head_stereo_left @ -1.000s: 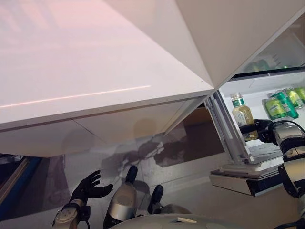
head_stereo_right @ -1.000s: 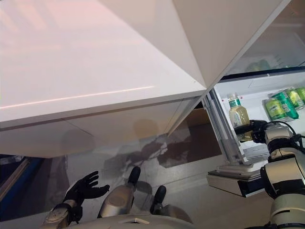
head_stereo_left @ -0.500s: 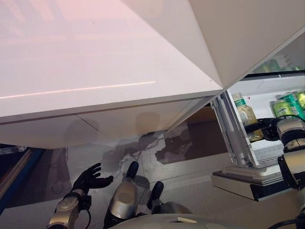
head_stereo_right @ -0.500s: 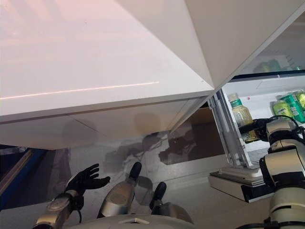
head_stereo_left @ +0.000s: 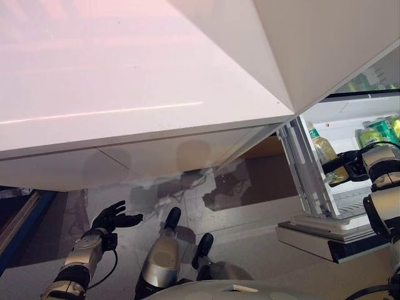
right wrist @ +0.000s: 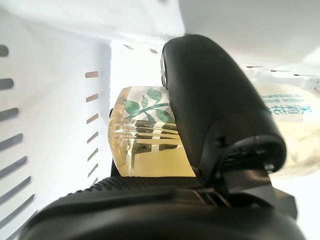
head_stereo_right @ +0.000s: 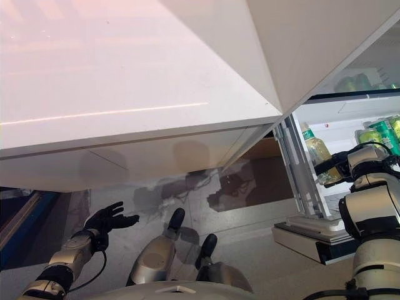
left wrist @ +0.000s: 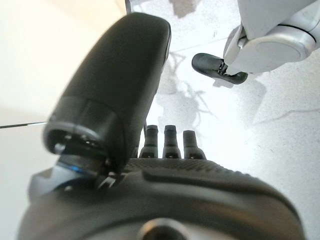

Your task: Put drinks into fridge and close the fridge

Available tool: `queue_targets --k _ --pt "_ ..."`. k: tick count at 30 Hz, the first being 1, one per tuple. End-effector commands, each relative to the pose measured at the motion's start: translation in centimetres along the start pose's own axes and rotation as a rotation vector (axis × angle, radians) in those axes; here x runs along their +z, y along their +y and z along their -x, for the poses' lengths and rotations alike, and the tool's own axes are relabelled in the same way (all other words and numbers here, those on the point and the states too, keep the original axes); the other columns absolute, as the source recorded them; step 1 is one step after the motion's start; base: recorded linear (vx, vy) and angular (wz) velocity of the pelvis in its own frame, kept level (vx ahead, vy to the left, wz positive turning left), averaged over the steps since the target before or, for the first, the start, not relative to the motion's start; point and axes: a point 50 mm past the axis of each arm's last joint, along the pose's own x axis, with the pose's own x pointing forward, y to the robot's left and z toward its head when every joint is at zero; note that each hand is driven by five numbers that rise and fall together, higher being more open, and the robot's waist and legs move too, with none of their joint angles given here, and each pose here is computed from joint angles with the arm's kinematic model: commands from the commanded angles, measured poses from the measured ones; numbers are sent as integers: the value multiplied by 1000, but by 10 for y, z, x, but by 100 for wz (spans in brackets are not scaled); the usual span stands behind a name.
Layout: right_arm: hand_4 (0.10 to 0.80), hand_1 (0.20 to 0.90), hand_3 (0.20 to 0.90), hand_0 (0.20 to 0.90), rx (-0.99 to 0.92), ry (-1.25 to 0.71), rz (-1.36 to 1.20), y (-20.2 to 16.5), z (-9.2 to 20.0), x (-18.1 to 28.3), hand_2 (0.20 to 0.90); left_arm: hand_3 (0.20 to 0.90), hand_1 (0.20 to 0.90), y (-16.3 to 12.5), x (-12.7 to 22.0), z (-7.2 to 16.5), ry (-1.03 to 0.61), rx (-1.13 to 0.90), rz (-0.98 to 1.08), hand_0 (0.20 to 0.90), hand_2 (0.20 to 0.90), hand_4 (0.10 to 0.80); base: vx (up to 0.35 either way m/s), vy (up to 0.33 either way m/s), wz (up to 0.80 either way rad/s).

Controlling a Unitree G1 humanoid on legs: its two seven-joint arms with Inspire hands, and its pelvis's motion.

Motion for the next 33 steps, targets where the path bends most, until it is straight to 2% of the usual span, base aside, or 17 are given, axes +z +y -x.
queue_targets --k 1,2,4,5,7,10,11,12,21,33 --pt "100 300 200 300 -55 -94 45 -24 29 34 300 900 900 9 9 3 -40 -2 -34 900 900 800 0 0 0" --pt "180 368 280 368 -52 -91 50 -23 27 33 368 900 900 8 10 2 -41 -2 -31 900 900 800 0 0 0" --pt "240 420 340 420 -52 -89 49 -21 26 33 420 900 900 6 15 1 -43 -7 -29 900 900 800 0 0 0" --pt "298 469 398 469 -57 -90 46 -21 26 32 469 900 900 5 16 0 -44 -9 -29 900 900 800 0 0 0" --pt "317 486 417 486 -60 -97 43 -21 25 32 486 900 900 4 17 -1 -45 -8 -22 900 900 800 0 0 0" --pt "476 622 576 622 -72 -107 38 -22 26 33 622 900 900 2 19 -2 -44 -10 -14 900 900 800 -11 22 -1" --pt "712 825 812 825 -76 -106 39 -22 26 34 825 900 900 2 20 -3 -44 -11 -12 900 900 800 -10 31 0" --pt "800 900 900 900 -81 -109 40 -23 26 34 900 900 900 1 22 -3 -44 -10 -10 900 900 800 0 0 0" --pt "800 900 900 900 -148 -144 4 -26 26 36 900 900 900 0 29 -7 -34 -5 2 900 900 800 0 0 0" --pt "800 900 900 900 -343 -245 -131 -47 38 38 900 900 900 7 32 -9 -5 7 2 900 900 800 9 10 -1"
